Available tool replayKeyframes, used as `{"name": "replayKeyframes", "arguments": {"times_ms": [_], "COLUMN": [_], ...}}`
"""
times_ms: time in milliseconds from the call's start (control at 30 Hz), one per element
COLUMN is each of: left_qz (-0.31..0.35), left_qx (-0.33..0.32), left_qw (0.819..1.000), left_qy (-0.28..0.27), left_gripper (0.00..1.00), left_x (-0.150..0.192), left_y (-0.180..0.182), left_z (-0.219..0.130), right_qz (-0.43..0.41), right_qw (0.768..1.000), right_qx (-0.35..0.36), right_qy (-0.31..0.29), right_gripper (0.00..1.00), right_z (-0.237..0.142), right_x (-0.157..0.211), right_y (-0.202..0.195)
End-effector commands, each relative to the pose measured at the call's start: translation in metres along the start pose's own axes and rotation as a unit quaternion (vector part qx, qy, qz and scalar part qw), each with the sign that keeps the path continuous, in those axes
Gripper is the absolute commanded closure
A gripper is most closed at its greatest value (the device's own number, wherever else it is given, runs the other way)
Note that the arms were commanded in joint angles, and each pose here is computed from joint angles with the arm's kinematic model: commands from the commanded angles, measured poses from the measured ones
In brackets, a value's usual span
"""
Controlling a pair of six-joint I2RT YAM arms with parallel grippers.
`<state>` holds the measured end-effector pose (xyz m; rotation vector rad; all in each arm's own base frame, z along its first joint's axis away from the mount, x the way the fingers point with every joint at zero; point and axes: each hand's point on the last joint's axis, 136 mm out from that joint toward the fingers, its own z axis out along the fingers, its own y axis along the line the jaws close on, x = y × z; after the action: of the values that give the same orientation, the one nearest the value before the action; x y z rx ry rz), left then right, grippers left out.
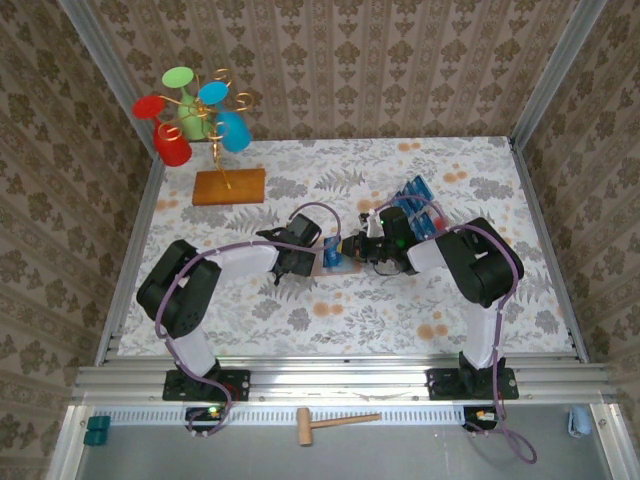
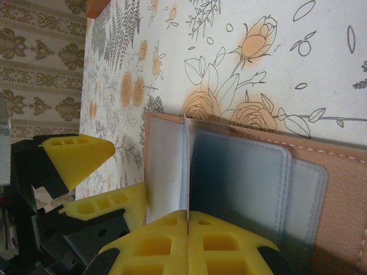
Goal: Put the credit cards into the card holder
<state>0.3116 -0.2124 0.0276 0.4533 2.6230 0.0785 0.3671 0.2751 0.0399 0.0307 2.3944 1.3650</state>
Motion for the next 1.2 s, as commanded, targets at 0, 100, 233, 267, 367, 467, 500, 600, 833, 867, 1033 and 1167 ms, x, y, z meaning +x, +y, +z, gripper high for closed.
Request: {"name": "replayKeyframes", "arguments": {"times_ms": [0,100,233,267,367,467,500,600,833,867,1033,1167], "left_qz": [0.002,0.002,0.002,0.002,0.003,0.003,0.002,0.002,0.004,0.003,0.004,0.004], "left_qx": [-0.012,-0.012,-0.012,-0.012,-0.013,-0.012,-0.012,-0.011,-0.011,-0.011,-0.011,-0.011], "left_qw": [1.000,1.000,1.000,1.000,1.000,1.000,1.000,1.000,1.000,1.000,1.000,1.000], "left_qy": [0.015,0.016,0.016,0.017,0.016,0.016,0.015,0.015,0.016,0.015,0.016,0.017], "left_gripper": [0.24,0.24,0.24,0.24,0.24,0.24,0.24,0.24,0.24,0.24,0.24,0.24], "left_x": [0.010,0.011,0.011,0.011,0.011,0.011,0.010,0.010,0.011,0.010,0.011,0.012], "left_y": [0.003,0.003,0.003,0.003,0.003,0.003,0.003,0.002,0.002,0.002,0.002,0.002], "left_z": [0.006,0.006,0.006,0.006,0.007,0.006,0.006,0.006,0.006,0.006,0.006,0.006], "right_qz": [0.006,0.005,0.006,0.006,0.008,0.009,0.009,0.010,0.016,0.017,0.020,0.022], "right_qw": [1.000,1.000,1.000,1.000,0.999,0.999,0.999,0.999,0.999,0.999,0.999,0.999], "right_qx": [-0.008,-0.009,-0.009,-0.009,-0.008,-0.008,-0.009,-0.009,-0.015,-0.015,-0.010,-0.004], "right_qy": [0.022,0.024,0.027,0.027,0.031,0.035,0.037,0.037,0.040,0.040,0.043,0.045], "right_gripper": [1.00,1.00,1.00,1.00,1.00,1.00,1.00,1.00,1.00,1.00,1.00,1.00], "right_z": [0.006,0.008,0.009,0.009,0.009,0.008,0.008,0.008,0.007,0.007,0.007,0.008], "right_x": [0.015,0.016,0.018,0.018,0.021,0.024,0.025,0.027,0.028,0.029,0.031,0.032], "right_y": [-0.004,-0.004,-0.004,-0.004,-0.006,-0.007,-0.007,-0.007,-0.004,-0.004,-0.007,-0.011]}}
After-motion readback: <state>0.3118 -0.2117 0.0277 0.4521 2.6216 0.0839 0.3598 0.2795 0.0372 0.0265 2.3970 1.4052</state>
